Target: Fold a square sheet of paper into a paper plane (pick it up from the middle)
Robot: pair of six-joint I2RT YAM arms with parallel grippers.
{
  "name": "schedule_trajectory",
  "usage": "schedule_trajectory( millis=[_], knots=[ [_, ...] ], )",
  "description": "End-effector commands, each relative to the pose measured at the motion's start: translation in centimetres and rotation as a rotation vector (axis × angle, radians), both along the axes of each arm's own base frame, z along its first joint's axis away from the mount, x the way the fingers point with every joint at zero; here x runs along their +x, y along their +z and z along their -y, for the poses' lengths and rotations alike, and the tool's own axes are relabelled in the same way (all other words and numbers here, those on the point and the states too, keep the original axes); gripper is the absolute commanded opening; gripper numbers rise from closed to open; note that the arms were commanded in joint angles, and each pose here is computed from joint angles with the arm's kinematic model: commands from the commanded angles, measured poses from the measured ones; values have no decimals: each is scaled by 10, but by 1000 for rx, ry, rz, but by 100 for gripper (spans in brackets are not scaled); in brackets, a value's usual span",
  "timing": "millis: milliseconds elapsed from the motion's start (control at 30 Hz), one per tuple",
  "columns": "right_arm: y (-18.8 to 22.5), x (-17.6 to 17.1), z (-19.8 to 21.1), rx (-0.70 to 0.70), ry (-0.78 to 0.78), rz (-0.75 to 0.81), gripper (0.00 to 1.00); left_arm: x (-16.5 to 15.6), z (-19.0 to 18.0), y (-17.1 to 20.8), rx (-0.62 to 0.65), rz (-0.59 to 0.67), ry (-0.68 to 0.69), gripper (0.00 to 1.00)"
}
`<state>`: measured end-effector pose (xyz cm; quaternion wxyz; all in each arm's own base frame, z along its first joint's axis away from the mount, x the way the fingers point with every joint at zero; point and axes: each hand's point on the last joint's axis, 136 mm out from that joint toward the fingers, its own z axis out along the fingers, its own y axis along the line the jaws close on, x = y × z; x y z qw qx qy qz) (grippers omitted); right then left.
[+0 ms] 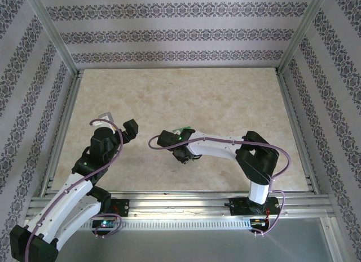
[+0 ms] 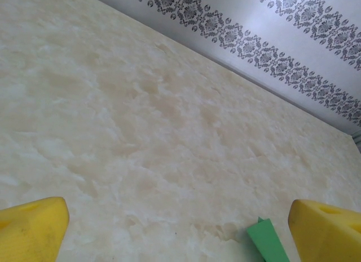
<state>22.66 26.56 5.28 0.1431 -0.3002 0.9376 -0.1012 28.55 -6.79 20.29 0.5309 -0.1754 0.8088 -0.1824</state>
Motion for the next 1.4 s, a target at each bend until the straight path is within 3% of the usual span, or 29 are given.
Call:
schedule_trajectory(
  millis=[0, 167, 267, 433, 600, 800, 1000, 1367],
  knots=[
    [16, -8, -40, 218, -14, -56, 26, 2, 7, -1, -17, -5, -41, 100],
    [42, -1, -31, 411, -61, -58, 29, 10, 37, -5, -50, -48, -186, 95],
    [46, 6, -1, 520, -151, -72, 29, 15, 53, -14, -80, -103, -252, 86],
    [57, 26, 61, 671, -349, 35, 29, 24, 84, -30, -154, -206, -363, 70],
    [53, 35, 94, 773, -468, 4, 19, 33, 114, -44, -237, -316, -471, 56],
    [45, 30, 71, 999, -449, -235, 9, 36, 133, -59, -317, -381, -523, 46],
    [32, 27, 40, 1128, -475, -352, 11, 39, 141, -70, -368, -437, -522, 27],
    [10, 16, 5, 1068, -436, -444, 10, 38, 154, -77, -434, -463, -551, 13]
  ],
)
